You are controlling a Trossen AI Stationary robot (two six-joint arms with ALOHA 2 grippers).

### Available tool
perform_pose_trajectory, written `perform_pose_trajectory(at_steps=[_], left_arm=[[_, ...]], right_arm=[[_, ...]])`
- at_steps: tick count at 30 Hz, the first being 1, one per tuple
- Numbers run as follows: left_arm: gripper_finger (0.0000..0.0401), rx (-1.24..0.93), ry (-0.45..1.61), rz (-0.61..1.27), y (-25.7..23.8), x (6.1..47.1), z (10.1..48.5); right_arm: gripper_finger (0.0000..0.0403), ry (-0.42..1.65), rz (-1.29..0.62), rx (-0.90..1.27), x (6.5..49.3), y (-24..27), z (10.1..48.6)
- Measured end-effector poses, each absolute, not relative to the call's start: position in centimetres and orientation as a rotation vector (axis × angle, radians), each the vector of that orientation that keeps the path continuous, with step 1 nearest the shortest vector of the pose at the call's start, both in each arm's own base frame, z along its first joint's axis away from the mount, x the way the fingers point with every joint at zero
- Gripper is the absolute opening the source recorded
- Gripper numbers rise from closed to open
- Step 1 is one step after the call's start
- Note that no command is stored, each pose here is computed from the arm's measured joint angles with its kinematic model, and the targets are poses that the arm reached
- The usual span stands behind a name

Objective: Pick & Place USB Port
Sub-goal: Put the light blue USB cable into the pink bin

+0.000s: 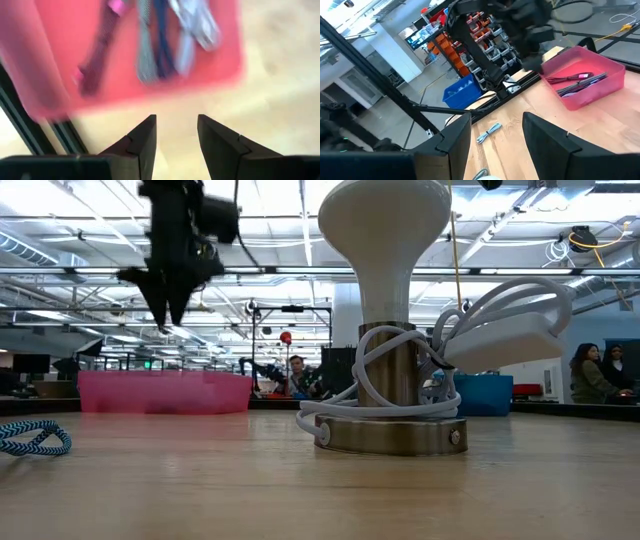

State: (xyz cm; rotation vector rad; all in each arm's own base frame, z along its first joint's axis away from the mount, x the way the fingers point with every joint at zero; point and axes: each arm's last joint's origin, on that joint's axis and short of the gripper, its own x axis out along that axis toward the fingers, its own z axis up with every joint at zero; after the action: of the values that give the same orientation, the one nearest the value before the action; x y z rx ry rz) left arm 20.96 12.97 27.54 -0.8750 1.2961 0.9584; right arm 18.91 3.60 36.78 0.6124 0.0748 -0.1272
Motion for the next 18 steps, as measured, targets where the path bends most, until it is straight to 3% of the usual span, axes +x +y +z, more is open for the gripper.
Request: perform_pose_trajectory(at_steps=[9, 18], left_arm=[[0.0147, -0.907, 1.288, 0.917, -0.9, 21.3, 29.9], [0.0148, -1.073, 1.309, 1.072, -10.7, 19.8, 26.3]], right_arm=[[0.0171, 0.096, -0.051, 0.598, 18.8, 3.8, 36.9], [0.0171, 0.113, 0.000, 0.592, 18.8, 3.9, 36.9]])
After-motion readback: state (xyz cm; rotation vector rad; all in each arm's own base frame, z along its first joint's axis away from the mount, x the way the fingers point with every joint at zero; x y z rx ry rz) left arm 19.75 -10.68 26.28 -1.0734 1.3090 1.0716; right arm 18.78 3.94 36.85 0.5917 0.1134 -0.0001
